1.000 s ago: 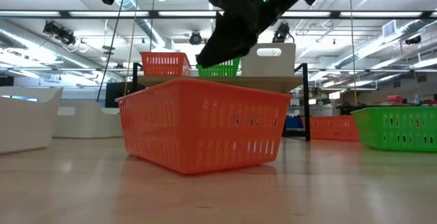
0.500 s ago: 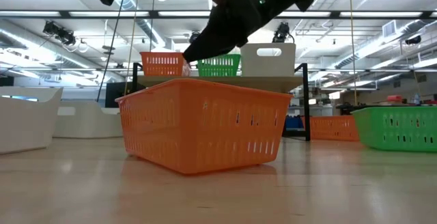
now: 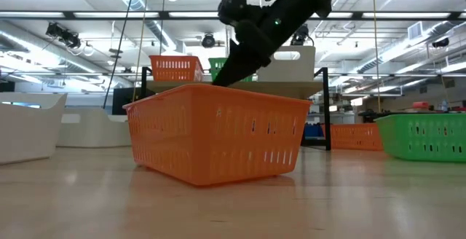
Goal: Stack baskets on shelf by color
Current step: Stack the left green bin on top of the green bin on the shelf
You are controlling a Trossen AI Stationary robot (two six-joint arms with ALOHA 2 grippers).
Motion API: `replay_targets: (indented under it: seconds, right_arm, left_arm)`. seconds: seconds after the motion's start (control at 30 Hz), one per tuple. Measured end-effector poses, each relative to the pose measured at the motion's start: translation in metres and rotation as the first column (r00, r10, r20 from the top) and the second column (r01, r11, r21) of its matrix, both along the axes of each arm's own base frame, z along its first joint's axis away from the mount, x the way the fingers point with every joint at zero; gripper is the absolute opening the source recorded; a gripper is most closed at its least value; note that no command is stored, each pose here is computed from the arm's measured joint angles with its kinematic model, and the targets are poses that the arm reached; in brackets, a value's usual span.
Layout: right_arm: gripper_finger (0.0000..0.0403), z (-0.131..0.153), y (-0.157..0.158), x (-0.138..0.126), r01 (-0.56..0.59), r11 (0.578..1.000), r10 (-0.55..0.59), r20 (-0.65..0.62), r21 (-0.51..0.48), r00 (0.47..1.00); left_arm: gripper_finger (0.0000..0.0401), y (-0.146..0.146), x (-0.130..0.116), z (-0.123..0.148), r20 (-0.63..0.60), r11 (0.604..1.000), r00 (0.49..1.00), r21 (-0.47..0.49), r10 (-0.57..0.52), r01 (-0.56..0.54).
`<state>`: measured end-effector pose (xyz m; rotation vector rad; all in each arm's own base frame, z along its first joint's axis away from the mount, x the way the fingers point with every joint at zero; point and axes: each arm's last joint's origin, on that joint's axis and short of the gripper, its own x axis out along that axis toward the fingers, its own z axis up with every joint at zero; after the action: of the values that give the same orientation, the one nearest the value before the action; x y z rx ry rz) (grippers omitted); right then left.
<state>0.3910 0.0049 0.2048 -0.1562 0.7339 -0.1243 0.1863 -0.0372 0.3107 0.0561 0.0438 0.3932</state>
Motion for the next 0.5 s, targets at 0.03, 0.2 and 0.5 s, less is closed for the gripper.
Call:
replay_targets:
  seconds: [0.03, 0.2, 0.5]
  right_arm:
    - [0.0168, 0.001, -0.003, 0.001, 0.007, 1.000, -0.007, 0.013, 0.001, 1.000]
    - [0.0168, 0.003, -0.010, 0.002, 0.037, 0.999, -0.038, 0.041, 0.026, 0.998]
    - [0.0168, 0.004, 0.000, 0.003, 0.025, 0.999, -0.026, 0.050, 0.029, 0.998]
  left_arm:
    - [0.0144, 0.002, 0.000, 0.001, 0.009, 1.000, 1.000, -0.003, 0.013, -0.013]
    - [0.0149, 0.012, 0.002, 0.000, 0.007, 0.998, 0.998, -0.024, 0.064, -0.064]
    - [0.0146, 0.012, 0.003, -0.003, 0.002, 0.997, 1.000, -0.078, 0.021, -0.021]
